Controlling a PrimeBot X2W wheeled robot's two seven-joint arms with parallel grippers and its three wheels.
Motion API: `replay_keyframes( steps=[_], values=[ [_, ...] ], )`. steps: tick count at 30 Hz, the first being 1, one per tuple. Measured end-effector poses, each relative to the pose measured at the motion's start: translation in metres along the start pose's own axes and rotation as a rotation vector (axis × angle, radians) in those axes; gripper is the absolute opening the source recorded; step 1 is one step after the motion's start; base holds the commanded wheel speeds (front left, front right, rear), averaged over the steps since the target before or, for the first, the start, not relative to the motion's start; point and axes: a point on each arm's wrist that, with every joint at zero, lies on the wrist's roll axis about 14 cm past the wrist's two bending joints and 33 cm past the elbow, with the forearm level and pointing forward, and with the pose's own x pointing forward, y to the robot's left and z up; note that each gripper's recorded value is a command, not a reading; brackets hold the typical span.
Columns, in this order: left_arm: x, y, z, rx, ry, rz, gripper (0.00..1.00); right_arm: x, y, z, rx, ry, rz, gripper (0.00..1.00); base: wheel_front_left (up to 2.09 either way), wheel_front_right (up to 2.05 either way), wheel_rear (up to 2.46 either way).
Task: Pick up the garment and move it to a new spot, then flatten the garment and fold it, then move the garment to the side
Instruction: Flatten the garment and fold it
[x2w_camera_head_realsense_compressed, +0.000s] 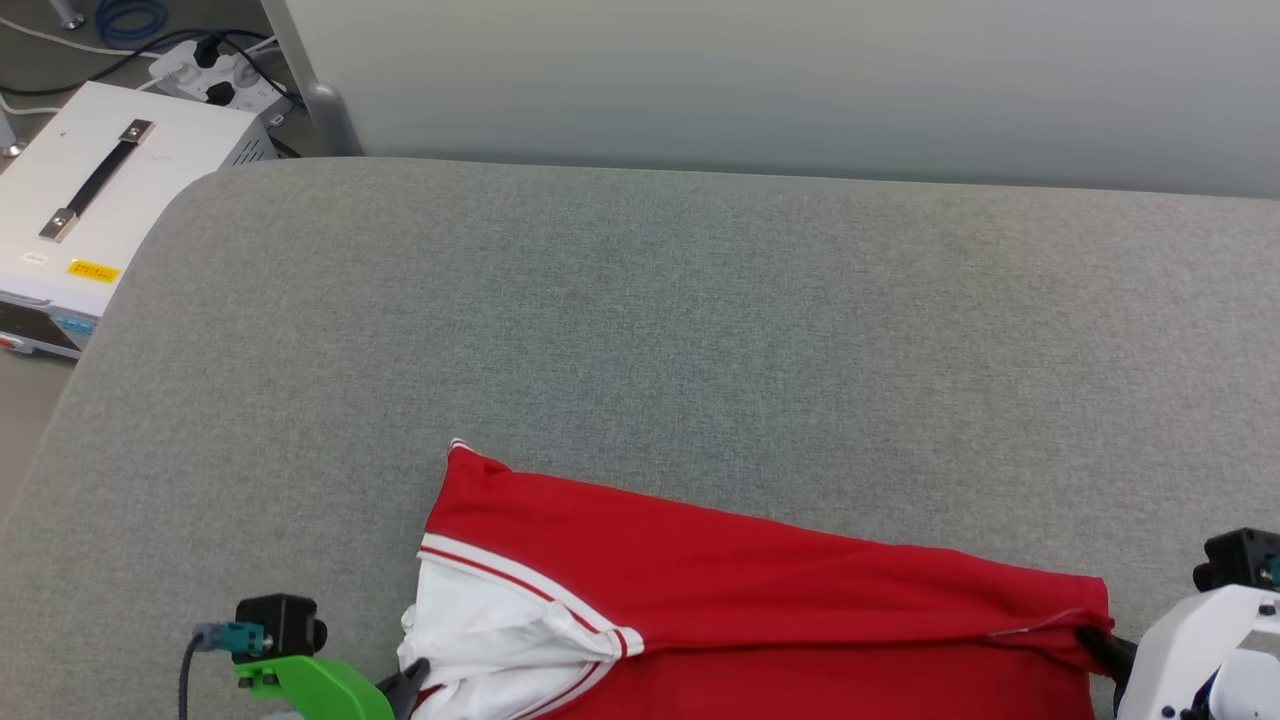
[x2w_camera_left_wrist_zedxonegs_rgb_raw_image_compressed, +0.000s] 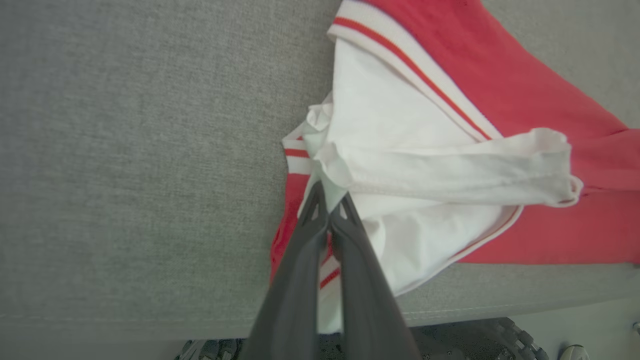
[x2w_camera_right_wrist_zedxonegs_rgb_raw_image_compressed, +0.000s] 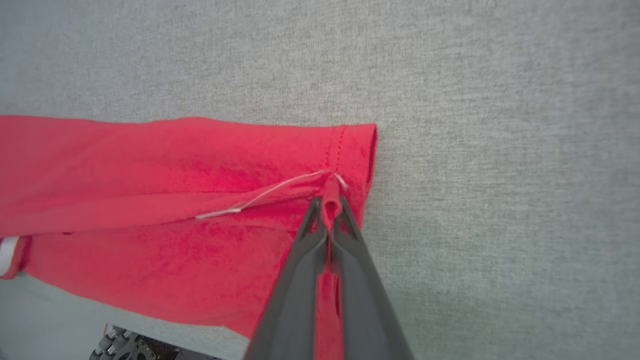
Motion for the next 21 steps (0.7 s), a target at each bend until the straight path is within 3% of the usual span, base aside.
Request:
replay_keyframes(
  steps=[4,5,6,7,8,14,21],
  values=[
    [0.002,-0.009,-0.019,-0.037,0.029,-0.017,0.0,0.001,-0.004,-0.02,0.035,0.016,-0.016,0.0,0.0,0.0,0.0],
    [0.004,-0.01,-0.019,-0.05,0.02,-0.02,0.07,0.001,-0.004,-0.024,0.046,0.019,-0.017,0.04,0.0,0.0,0.0],
    [0.006,-0.011,-0.024,-0.06,0.031,-0.026,0.21,0.003,-0.003,-0.03,0.058,0.027,-0.016,0.31,0.0,0.0,0.0],
    [0.008,-0.012,-0.029,-0.065,0.042,-0.03,0.59,0.004,-0.003,-0.034,0.07,0.027,-0.016,1.0,0.0,0.0,0.0],
    [0.01,-0.012,-0.03,-0.071,0.04,-0.032,1.0,0.005,-0.002,-0.034,0.079,0.014,-0.015,1.0,0.0,0.0,0.0],
    [0.02,-0.019,-0.019,-0.049,-0.014,-0.062,1.0,0.005,0.001,-0.02,0.094,-0.118,-0.01,1.0,0.0,0.0,0.0],
    [0.016,-0.027,0.043,0.029,-0.281,-0.085,1.0,-0.007,0.003,0.007,0.082,-0.252,0.002,1.0,0.0,0.0,0.0]
  ],
)
